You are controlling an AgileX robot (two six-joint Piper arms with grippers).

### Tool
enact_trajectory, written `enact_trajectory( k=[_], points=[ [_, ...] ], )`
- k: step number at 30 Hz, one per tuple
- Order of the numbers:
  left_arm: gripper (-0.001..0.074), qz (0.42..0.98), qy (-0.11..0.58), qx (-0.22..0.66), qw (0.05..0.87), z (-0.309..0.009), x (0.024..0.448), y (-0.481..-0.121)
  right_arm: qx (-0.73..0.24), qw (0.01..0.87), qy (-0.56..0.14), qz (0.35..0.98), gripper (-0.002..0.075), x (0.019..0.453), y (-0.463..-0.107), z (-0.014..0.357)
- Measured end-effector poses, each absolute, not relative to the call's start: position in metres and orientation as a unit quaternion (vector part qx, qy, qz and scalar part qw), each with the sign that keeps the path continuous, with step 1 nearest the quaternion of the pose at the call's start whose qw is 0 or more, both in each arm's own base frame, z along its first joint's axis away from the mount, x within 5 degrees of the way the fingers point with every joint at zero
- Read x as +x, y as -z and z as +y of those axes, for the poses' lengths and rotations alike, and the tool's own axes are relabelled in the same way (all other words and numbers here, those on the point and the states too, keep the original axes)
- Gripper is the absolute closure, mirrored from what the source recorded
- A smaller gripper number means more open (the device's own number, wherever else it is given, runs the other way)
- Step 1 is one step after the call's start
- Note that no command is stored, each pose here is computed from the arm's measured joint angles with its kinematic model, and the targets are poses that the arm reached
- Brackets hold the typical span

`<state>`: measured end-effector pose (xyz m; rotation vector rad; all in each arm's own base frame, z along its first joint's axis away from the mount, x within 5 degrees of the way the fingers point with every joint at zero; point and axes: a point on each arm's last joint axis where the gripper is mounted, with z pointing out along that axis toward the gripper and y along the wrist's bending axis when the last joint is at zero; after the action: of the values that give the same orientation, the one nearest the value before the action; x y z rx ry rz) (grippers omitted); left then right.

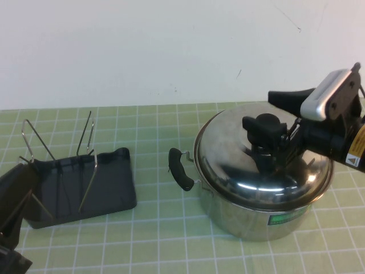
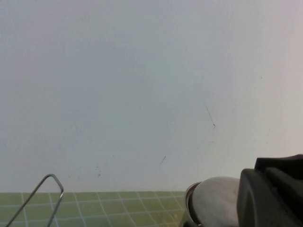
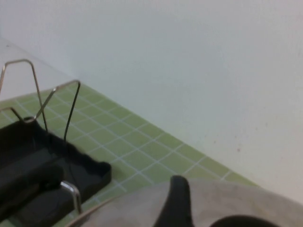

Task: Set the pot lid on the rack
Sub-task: Open the pot, then hand over the pot lid

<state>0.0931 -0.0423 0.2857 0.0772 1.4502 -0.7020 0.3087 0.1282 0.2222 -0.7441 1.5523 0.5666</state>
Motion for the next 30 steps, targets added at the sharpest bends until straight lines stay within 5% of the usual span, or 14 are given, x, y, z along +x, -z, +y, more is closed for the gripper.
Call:
enact_trajectory(
  k=[5, 9, 22, 27, 30],
  points=[
    [0.0737, 0.652, 0.318, 0.033, 0.687, -0.043, 0.093, -0.285, -0.343, 0.593, -0.251, 0.684, 0.0219, 0.310, -0.205, 0.131],
    [0.0737, 0.653, 0.325, 0.027, 0.684, -0.043, 0.093, -0.285, -0.348, 0.594, -0.259, 0.677, 0.0389, 0.311, -0.204, 0.134],
    [0.0730, 0.629, 0.478, -0.049, 0.611, -0.050, 0.088, -0.290, -0.302, 0.641, -0.294, 0.642, 0.0391, 0.312, -0.218, 0.133],
    [0.0568, 0.605, 0.567, -0.130, 0.544, -0.050, 0.087, -0.293, -0.270, 0.675, -0.315, 0.610, 0.0391, 0.311, -0.249, 0.132],
    [0.0351, 0.592, 0.601, -0.145, 0.518, -0.052, 0.085, -0.295, -0.285, 0.690, -0.330, 0.578, 0.0391, 0.304, -0.274, 0.140]
  ],
)
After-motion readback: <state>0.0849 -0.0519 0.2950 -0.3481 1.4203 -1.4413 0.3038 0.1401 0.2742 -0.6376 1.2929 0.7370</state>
